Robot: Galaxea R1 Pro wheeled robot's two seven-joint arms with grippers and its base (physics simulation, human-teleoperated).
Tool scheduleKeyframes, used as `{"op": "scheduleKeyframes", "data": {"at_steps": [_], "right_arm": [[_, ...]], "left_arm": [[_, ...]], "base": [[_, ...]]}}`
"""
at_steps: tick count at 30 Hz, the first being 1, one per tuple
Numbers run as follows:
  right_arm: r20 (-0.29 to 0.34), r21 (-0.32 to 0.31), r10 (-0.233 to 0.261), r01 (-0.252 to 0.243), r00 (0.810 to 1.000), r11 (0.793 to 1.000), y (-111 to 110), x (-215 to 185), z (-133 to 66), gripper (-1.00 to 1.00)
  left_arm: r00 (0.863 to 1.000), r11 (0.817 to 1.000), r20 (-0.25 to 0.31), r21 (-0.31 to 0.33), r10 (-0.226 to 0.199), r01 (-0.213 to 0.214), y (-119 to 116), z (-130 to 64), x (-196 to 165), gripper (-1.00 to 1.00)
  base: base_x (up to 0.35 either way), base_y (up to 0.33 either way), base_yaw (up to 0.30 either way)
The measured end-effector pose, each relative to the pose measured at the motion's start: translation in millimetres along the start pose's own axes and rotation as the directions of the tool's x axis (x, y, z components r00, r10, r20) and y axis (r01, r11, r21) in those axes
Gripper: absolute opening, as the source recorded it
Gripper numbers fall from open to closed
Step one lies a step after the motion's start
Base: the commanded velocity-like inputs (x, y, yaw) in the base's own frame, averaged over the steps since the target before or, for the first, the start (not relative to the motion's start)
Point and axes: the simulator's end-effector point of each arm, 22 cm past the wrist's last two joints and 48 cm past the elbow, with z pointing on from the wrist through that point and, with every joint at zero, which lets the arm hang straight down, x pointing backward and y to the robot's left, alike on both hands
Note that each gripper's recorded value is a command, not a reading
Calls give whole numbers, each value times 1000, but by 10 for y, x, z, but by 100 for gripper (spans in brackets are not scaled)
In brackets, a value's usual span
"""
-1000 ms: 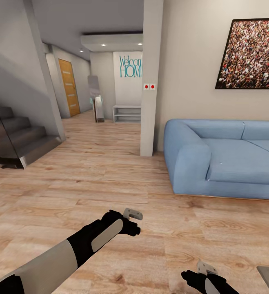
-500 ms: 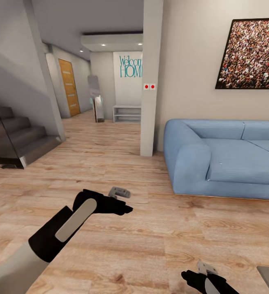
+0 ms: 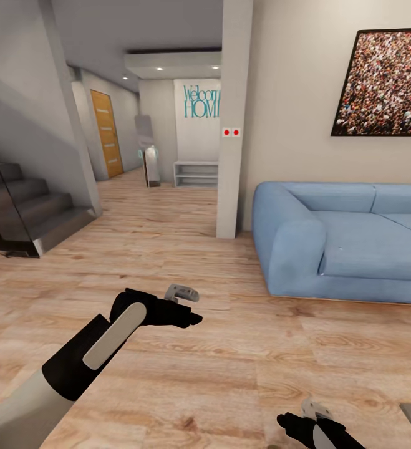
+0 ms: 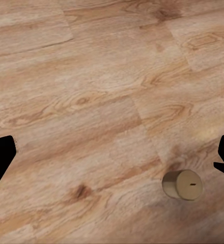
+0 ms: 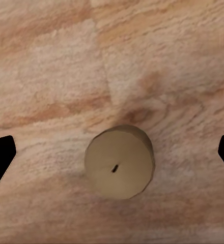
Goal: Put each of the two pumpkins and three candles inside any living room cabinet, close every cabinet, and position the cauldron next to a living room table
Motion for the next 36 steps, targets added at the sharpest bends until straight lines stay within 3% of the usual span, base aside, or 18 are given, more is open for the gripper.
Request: {"op": "scheduleKeyframes", "data": {"at_steps": [15, 22, 36], "right_arm": [[-1, 13, 1, -1, 1000, 1000, -30, 1, 0, 100], [-13, 117, 3, -1, 1000, 993, -39, 102, 11, 100], [-16, 128, 2, 0, 1000, 992, -85, 316, 262, 100]], "left_arm": [[1000, 1000, 1, -6, 4, -4, -2, 7, -2, 100], [1000, 1000, 2, -7, 4, -4, 0, 4, -6, 100], [1000, 1000, 4, -6, 4, -4, 17, 183, 257, 100]], "base": [[20, 30, 0], [1, 1, 0], [0, 0, 0]]}}
